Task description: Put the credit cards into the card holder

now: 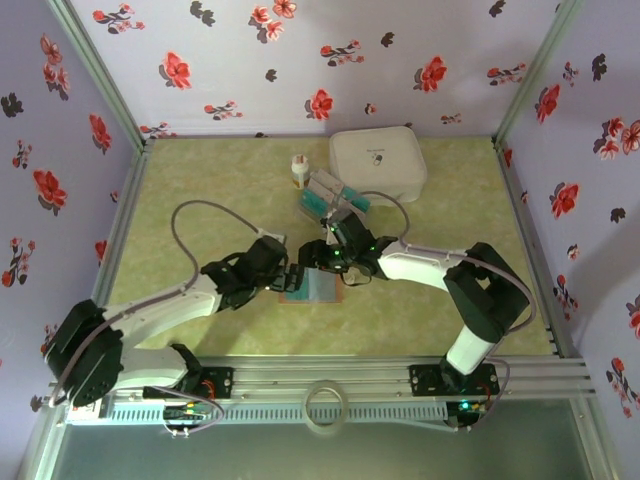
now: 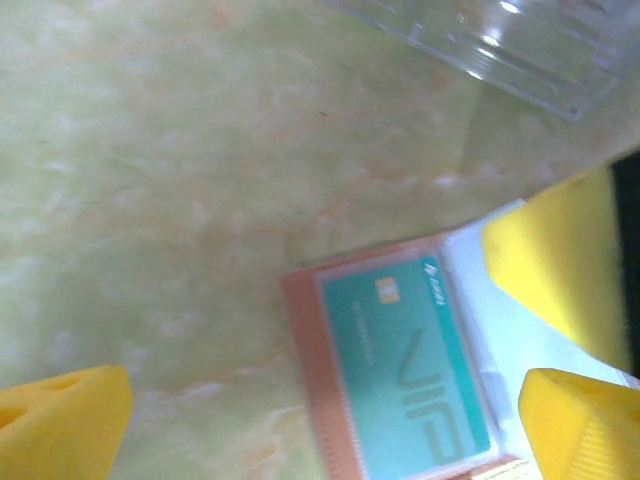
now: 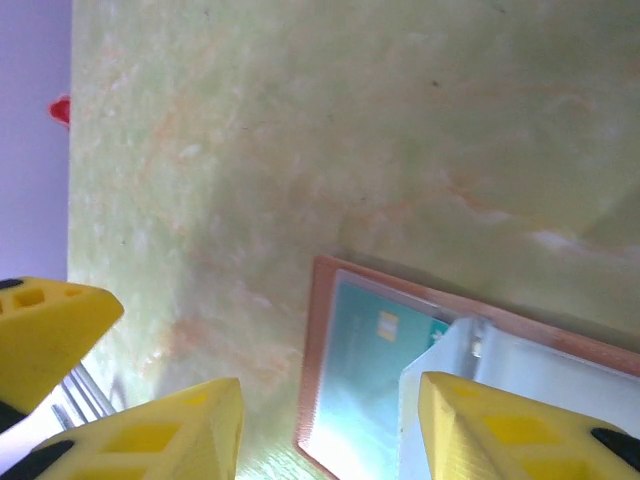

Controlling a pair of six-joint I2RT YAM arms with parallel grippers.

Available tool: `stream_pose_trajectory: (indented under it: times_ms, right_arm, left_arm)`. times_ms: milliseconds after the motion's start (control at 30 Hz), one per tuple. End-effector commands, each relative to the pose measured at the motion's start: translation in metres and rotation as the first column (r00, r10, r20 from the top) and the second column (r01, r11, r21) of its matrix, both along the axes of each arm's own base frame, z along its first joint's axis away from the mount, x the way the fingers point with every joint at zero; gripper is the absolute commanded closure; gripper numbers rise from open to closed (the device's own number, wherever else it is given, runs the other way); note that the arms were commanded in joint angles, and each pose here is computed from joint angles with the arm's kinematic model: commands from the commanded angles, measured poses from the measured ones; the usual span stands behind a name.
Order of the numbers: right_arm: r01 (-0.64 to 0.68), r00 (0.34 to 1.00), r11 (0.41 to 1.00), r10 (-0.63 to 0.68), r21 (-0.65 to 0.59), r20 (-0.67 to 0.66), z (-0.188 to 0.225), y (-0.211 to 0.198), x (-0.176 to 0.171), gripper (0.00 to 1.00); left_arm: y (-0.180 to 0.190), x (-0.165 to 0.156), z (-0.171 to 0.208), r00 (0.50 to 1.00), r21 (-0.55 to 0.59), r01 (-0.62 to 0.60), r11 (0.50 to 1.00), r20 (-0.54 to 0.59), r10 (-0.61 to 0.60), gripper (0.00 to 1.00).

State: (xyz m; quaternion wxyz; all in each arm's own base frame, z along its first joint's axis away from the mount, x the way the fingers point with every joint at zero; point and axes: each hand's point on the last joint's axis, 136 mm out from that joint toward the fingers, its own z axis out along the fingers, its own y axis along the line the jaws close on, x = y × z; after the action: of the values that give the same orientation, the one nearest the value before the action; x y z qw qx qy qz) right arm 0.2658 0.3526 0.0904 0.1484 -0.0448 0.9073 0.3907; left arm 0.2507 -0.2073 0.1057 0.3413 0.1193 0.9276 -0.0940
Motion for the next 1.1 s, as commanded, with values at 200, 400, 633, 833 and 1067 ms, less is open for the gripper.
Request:
stream_pose_trajectory:
  times_ms: [200, 400, 633, 833, 1067]
  right_arm:
    - [-0.076, 0.995, 0.997, 0.074, -0.034, -0.068, -0.025, 0.036, -0.017, 0.51]
    - [-0.084, 0.993, 0.996, 0.080, -0.037, -0.081, -0.037, 0.051, -0.015, 0.52]
    - [-0.087, 0.993, 0.996, 0.084, -0.035, -0.084, -0.037, 0.055, -0.013, 0.52]
    - [-0.048, 0.998, 0.999, 0.048, -0.022, -0.030, -0.009, 0.038, -0.004, 0.52]
    - [0.000, 1.000, 0.994, -0.003, -0.113, -0.021, -0.014, -0.012, -0.008, 0.52]
  left_arm:
    - [0.039, 0.014, 0.020, 0.987, -0.042, -0.132, 0.990, 0.081, 0.136, 0.00]
    - [0.045, 0.010, 0.015, 0.986, -0.044, -0.143, 0.989, 0.077, 0.147, 0.00]
    - [0.045, 0.008, 0.008, 0.988, -0.035, -0.137, 0.990, 0.069, 0.139, 0.00]
    - [0.043, 0.008, 0.000, 0.991, -0.021, -0.119, 0.993, 0.055, 0.120, 0.00]
    - [0.029, 0.008, -0.016, 0.997, -0.014, -0.072, 0.997, 0.008, 0.072, 0.00]
